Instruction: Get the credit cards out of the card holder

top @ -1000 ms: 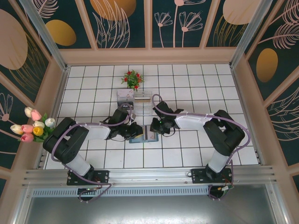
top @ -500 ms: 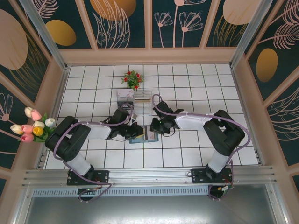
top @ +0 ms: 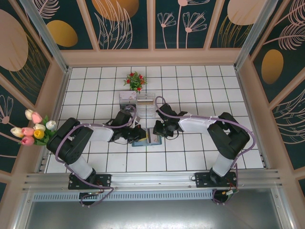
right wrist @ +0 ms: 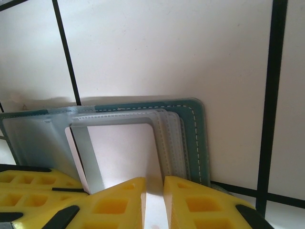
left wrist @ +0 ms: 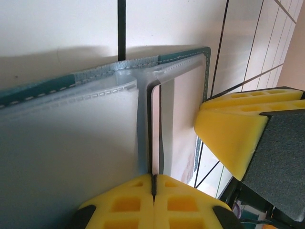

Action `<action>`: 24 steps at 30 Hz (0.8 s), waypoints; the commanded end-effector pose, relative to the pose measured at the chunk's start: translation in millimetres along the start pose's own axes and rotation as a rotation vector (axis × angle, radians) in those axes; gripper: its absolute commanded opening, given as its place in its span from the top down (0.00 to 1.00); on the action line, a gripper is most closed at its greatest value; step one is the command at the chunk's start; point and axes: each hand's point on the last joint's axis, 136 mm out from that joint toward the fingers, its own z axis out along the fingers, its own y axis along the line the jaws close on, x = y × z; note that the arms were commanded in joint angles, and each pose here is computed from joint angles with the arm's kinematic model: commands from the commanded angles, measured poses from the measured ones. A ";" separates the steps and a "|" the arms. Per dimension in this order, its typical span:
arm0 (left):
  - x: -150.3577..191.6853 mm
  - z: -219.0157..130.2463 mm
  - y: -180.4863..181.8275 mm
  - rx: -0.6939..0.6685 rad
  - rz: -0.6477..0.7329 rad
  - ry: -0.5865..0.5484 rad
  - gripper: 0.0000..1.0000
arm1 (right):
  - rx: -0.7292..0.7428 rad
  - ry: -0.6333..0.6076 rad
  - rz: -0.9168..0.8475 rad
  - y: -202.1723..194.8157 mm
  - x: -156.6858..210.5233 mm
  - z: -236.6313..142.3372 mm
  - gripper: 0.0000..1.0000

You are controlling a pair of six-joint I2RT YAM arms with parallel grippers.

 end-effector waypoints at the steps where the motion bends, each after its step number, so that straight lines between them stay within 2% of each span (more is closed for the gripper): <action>1: -5.4 0.3 0.0 -0.029 0.036 -0.009 1.00 | 0.074 0.056 0.028 -24.9 17.0 13.5 0.79; 9: 0.5 -13.8 13.0 -0.084 0.036 -0.031 1.00 | 0.077 0.032 0.042 -28.4 11.4 7.8 0.79; 18: 0.4 -17.8 4.9 -0.051 0.041 -0.039 1.00 | 0.052 0.035 0.025 -21.6 9.4 7.9 0.79; 24: 0.1 -16.3 7.0 -0.060 0.038 -0.033 1.00 | -0.047 -0.039 -0.029 14.0 -8.3 -19.4 0.79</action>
